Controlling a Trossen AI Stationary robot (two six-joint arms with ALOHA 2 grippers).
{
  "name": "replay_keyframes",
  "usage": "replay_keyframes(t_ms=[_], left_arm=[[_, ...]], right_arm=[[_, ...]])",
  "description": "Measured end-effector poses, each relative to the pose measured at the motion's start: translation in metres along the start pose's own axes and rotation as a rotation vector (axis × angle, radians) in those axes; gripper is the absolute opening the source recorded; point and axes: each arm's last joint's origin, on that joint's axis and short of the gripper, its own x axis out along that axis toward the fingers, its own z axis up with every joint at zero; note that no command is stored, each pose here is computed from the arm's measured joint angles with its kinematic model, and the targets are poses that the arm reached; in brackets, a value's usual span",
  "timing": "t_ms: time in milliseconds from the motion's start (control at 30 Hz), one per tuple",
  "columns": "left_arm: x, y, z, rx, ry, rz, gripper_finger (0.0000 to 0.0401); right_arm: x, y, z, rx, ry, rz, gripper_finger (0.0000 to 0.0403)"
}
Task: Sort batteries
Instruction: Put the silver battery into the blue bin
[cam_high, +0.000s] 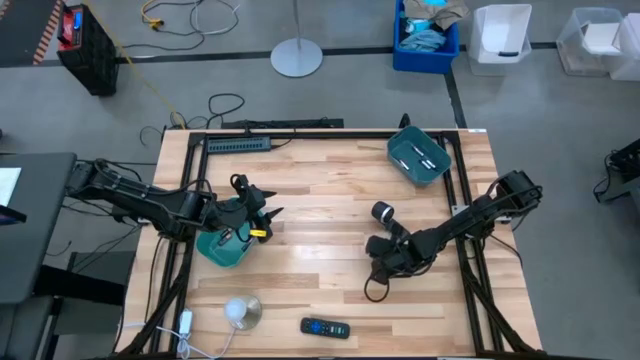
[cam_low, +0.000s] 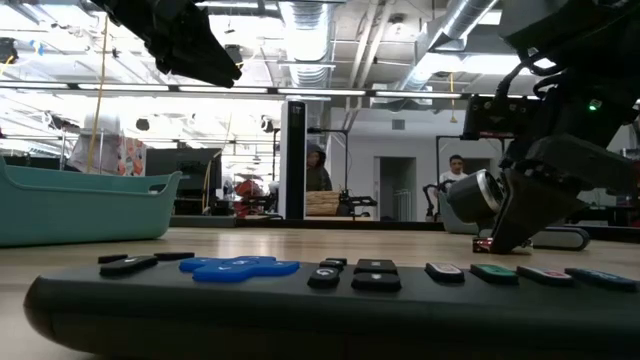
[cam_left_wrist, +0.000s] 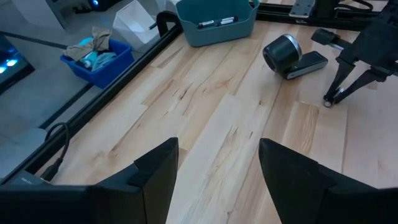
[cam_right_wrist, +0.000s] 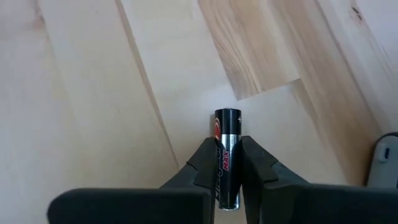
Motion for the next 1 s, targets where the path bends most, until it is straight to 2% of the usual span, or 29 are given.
replay_keyframes(t_ms=[333,767,1000], left_arm=[[0.0,0.0,0.0,0.0,0.0,0.0,0.0217],[0.0,0.0,0.0,0.002,0.002,0.0,0.0217],[0.0,0.0,0.0,0.003,0.003,0.001,0.0217]], right_arm=[[-0.014,0.0,0.007,-0.034,-0.051,0.061,0.0048],[-0.05,-0.002,0.031,-0.117,-0.308,0.127,0.0048],[-0.072,-0.013,0.04,-0.129,-0.418,0.087,0.0048]])
